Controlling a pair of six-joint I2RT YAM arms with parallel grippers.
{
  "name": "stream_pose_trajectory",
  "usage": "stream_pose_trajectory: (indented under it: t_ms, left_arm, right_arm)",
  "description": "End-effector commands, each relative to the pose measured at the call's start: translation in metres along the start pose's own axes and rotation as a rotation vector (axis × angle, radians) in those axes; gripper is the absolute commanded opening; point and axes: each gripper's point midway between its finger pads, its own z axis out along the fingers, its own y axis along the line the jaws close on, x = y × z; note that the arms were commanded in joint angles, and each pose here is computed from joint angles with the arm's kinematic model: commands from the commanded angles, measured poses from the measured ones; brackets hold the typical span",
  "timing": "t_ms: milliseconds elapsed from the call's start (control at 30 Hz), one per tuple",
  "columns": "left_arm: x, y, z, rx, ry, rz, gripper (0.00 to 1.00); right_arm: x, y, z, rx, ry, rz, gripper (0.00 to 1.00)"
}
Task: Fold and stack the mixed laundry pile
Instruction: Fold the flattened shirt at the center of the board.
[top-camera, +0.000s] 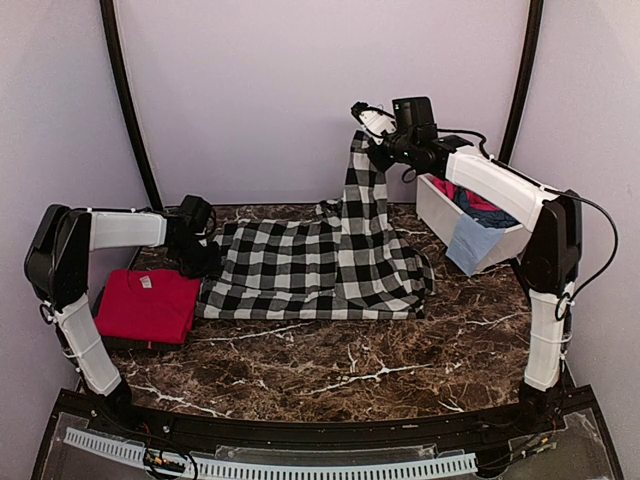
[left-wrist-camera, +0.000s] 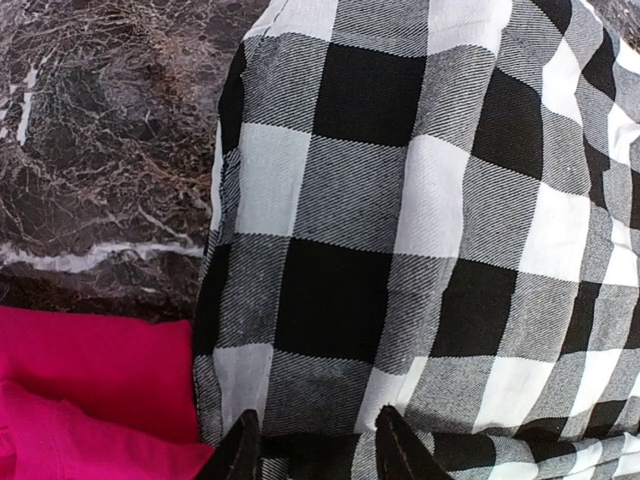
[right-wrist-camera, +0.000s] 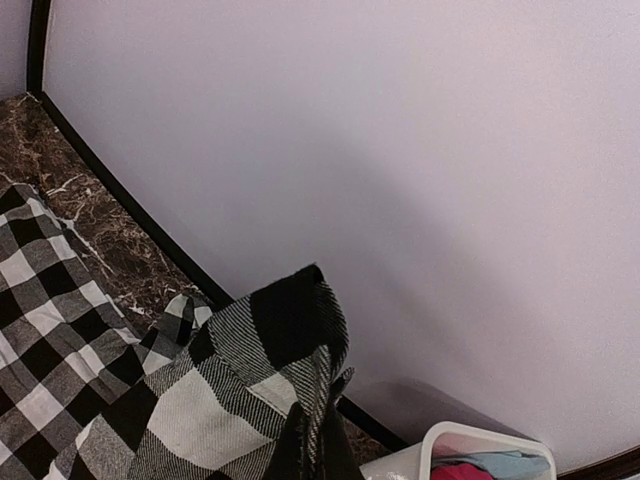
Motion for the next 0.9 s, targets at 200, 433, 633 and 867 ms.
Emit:
stream_pose_trajectory:
  t_ms: [200,433,633,867]
  left_arm:
    - [0.001,0.002,0.015,-0.026,0.041,0.004,0.34]
    - [0.004,0.01,0.015,-0.073,0.051,-0.005,0.26]
    - [0.004,0.018,0.008,-0.108,0.041,-0.02,0.43]
    - [0.012,0.002,0.021,-0.019,0.08,-0.022,0.32]
  right_arm:
    - [-0.014,-0.007,-0.001,0.045,-0.051,-0.017,0.0]
    - [-0.011,-0.01,0.004,0.077,-0.04,-0.029,0.0]
    - [-0.011,-0.01,0.004,0.077,-0.041,-0.025,0.0]
    - [-0.007,-0.01,0.004,0.087,-0.033,-0.035,0.0]
